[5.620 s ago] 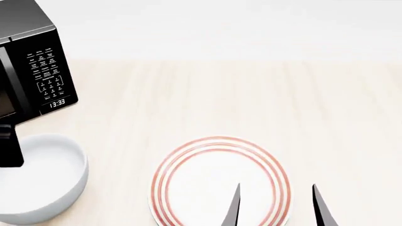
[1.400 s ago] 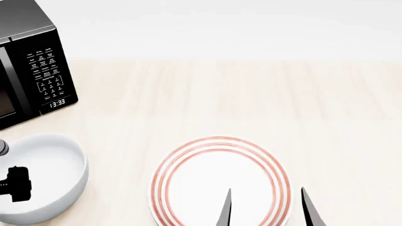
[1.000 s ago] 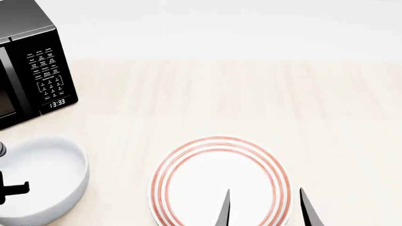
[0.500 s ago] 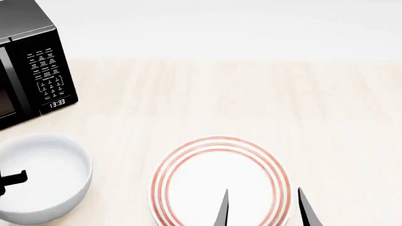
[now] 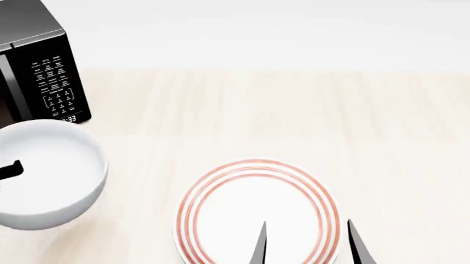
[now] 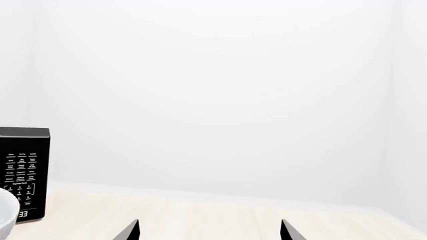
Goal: Pick up the white bowl and put it on the plate.
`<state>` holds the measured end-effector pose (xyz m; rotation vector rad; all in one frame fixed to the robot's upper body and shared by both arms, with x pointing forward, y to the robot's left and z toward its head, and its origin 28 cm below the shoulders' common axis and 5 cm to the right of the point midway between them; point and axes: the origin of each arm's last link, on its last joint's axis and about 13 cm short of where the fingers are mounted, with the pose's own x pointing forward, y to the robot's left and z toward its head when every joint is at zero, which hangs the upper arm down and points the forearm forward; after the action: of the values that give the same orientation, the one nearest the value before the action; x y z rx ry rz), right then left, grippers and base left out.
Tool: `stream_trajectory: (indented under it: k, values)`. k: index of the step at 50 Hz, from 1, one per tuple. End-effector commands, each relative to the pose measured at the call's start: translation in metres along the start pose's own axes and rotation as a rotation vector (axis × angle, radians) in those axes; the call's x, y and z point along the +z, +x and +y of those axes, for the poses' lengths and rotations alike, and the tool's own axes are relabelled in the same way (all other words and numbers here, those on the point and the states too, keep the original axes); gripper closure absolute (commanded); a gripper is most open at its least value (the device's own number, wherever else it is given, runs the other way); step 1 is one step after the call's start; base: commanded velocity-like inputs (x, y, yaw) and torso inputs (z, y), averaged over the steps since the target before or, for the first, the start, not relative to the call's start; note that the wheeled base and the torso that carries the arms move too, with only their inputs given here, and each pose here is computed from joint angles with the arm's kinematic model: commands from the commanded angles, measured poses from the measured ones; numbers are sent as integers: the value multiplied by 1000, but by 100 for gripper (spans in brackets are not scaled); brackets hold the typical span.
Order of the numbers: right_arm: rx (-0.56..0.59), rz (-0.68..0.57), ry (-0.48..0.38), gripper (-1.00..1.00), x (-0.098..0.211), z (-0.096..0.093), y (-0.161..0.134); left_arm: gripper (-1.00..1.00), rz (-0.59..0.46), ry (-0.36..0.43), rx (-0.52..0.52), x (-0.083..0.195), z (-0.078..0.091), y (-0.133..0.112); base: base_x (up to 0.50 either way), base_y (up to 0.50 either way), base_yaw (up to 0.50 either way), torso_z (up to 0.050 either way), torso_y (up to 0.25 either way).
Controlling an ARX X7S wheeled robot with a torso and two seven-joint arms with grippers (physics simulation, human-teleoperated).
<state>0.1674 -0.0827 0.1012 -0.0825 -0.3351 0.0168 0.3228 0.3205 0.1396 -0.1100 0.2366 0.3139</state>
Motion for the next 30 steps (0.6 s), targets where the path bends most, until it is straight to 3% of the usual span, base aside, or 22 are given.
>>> stream_trajectory:
  k: [1, 30]
  values:
    - [-16, -14, -22, -100, 0, -2, 3, 100, -39, -43, -63, 16, -16, -3, 0, 0, 0, 0, 0]
    - [-18, -17, -21, -100, 0, -3, 4, 100, -33, -29, -224, 18, -70, -10, 0, 0, 0, 0, 1]
